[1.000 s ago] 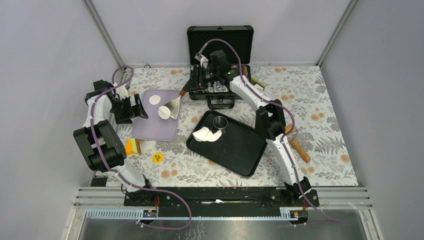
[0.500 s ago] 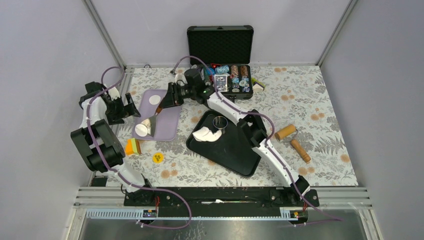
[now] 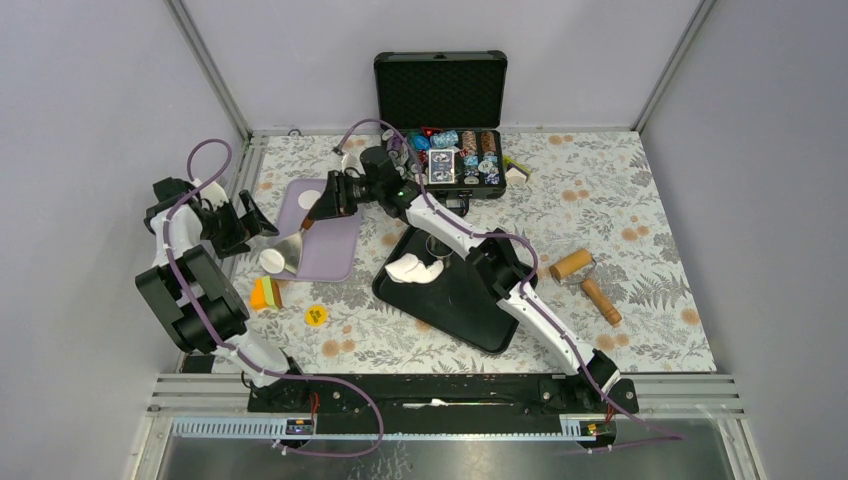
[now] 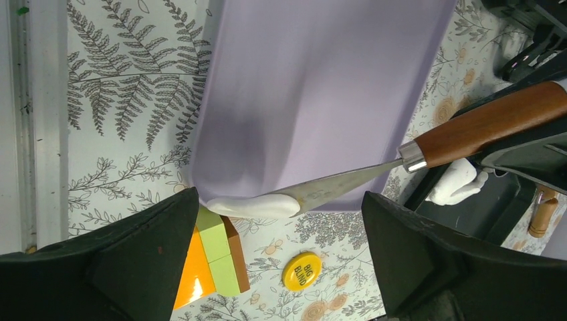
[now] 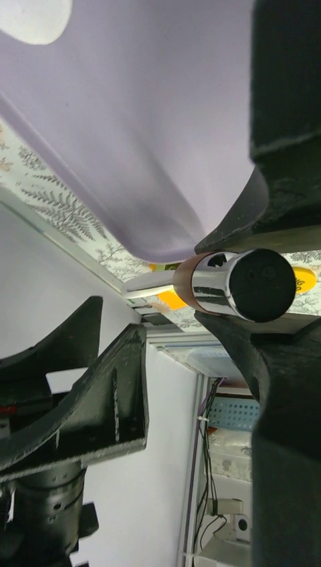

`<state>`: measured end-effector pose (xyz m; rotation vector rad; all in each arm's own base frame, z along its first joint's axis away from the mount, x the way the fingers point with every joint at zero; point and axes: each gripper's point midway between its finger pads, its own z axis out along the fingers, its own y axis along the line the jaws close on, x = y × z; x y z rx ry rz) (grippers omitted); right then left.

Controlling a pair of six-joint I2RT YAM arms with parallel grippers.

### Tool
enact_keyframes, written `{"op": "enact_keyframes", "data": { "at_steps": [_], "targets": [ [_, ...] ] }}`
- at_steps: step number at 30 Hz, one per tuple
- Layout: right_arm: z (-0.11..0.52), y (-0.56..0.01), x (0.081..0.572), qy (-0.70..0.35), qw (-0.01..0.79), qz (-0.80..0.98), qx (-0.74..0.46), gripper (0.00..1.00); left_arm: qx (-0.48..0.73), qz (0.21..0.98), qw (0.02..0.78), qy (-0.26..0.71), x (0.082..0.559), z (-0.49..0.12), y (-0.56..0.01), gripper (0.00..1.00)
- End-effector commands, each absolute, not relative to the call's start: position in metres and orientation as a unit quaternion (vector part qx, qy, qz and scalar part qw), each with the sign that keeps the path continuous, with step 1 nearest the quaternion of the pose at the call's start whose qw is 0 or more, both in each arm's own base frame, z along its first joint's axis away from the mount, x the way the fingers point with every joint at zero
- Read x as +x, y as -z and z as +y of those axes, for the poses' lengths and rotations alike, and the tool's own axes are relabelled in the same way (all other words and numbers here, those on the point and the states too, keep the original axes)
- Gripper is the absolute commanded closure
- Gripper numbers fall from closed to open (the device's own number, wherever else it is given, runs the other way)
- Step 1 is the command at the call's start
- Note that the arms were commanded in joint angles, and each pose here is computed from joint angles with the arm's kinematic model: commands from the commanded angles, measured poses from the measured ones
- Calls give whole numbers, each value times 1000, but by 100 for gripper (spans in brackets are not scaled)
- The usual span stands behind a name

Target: Roll out the dumpling wrappers from the dough

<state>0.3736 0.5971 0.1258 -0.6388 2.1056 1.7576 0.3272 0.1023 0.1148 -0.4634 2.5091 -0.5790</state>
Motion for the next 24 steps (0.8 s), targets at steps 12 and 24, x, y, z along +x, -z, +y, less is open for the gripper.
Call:
{"op": "enact_keyframes", "data": {
  "at_steps": [12, 24],
  "targets": [
    [584, -138, 407, -619, 205, 727, -214, 100, -150, 917, 290, 230, 334, 99, -127, 1],
    [571, -96, 428, -537, 238, 784, -200, 100, -153, 916, 290, 231, 334, 98, -127, 1]
  ]
}}
